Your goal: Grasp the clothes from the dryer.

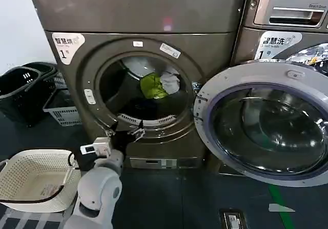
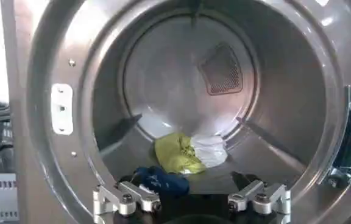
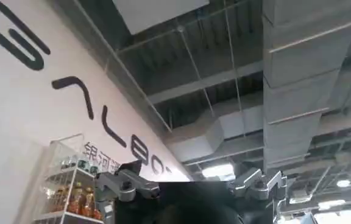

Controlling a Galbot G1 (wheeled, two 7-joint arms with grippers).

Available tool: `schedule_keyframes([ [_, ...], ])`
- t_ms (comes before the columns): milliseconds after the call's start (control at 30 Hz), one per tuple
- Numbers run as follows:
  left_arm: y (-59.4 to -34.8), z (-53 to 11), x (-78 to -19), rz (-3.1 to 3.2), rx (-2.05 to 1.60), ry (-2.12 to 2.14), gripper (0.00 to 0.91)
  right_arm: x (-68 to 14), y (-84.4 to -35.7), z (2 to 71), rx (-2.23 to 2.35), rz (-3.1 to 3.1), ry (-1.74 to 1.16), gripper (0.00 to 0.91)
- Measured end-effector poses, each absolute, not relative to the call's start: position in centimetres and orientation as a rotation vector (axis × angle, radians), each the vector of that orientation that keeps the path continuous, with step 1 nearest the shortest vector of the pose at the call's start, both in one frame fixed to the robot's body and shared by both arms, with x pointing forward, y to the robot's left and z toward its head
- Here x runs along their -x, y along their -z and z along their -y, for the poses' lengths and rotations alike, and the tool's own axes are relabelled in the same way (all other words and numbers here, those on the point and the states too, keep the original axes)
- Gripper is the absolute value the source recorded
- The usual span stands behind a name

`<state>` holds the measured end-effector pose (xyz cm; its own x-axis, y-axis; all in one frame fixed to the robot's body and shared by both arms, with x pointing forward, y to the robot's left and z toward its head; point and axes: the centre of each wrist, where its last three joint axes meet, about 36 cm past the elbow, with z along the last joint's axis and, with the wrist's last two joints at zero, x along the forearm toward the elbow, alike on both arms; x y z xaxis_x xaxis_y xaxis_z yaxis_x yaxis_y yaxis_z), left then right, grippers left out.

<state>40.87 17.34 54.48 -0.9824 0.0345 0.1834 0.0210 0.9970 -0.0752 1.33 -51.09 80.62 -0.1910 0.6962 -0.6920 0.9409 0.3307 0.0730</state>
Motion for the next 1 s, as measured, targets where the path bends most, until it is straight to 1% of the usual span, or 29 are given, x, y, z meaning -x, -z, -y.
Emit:
schedule_keyframes([
  [1000, -54.75, -17.18, -41.55, 2.964, 0.053, -0.095, 0.907, -1.18, -80.75, 50.97, -1.419, -1.957, 0.502, 0.907],
])
